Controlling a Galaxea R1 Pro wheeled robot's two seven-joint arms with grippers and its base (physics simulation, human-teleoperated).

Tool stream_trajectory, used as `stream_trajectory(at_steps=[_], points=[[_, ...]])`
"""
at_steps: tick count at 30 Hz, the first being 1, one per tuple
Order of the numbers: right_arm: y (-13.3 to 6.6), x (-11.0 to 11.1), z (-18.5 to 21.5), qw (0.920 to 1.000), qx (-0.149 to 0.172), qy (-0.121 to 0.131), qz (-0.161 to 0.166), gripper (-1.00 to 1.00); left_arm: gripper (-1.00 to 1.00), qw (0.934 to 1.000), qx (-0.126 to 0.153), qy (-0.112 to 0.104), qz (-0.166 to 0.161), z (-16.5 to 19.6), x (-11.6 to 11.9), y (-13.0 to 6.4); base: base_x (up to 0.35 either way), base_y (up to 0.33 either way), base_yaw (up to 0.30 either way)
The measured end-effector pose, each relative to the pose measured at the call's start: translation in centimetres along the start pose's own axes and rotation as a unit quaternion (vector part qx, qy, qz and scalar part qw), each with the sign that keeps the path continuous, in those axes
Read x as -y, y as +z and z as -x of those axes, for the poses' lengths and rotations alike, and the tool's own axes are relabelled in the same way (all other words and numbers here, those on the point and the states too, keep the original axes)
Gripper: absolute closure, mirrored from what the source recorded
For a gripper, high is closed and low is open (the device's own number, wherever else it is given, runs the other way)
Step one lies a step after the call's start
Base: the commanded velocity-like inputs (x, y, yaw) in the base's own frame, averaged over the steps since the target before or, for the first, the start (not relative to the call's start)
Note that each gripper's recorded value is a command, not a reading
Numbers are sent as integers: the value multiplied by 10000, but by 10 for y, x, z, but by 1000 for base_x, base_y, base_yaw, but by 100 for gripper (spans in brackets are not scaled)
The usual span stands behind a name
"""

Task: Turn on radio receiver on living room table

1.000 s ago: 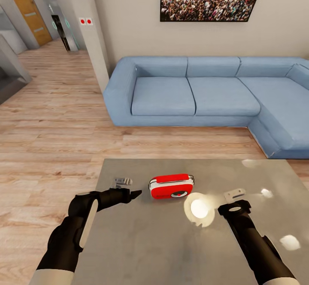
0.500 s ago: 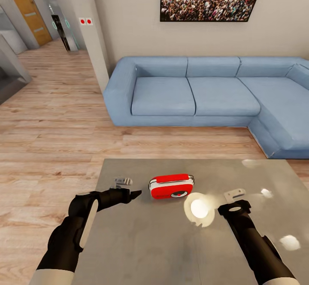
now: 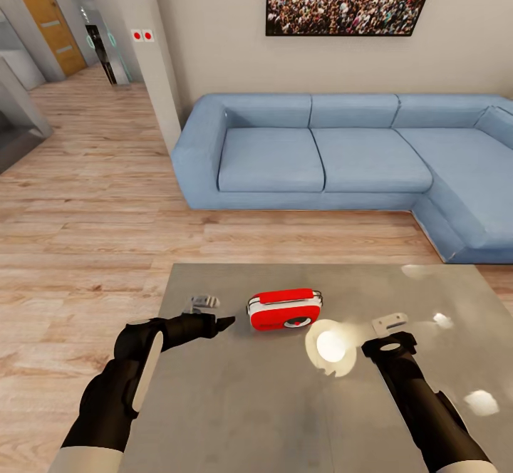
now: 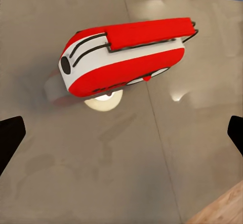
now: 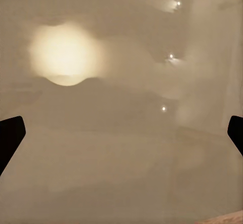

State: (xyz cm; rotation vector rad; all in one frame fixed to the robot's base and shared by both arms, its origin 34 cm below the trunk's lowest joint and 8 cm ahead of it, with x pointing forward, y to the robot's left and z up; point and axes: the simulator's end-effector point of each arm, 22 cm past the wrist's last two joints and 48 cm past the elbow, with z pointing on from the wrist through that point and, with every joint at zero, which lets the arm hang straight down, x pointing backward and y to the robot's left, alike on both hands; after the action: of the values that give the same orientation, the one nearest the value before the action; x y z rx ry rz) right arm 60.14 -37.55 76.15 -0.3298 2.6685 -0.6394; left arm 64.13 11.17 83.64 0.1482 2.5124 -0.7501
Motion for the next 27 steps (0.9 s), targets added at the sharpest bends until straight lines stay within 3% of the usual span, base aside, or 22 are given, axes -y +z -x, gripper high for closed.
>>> stream_trajectory(at_steps=[27], points=[[0, 0, 0, 10000, -1, -2, 2, -100, -100, 10000, 40, 11, -72, 3, 4, -1, 10, 0, 0]])
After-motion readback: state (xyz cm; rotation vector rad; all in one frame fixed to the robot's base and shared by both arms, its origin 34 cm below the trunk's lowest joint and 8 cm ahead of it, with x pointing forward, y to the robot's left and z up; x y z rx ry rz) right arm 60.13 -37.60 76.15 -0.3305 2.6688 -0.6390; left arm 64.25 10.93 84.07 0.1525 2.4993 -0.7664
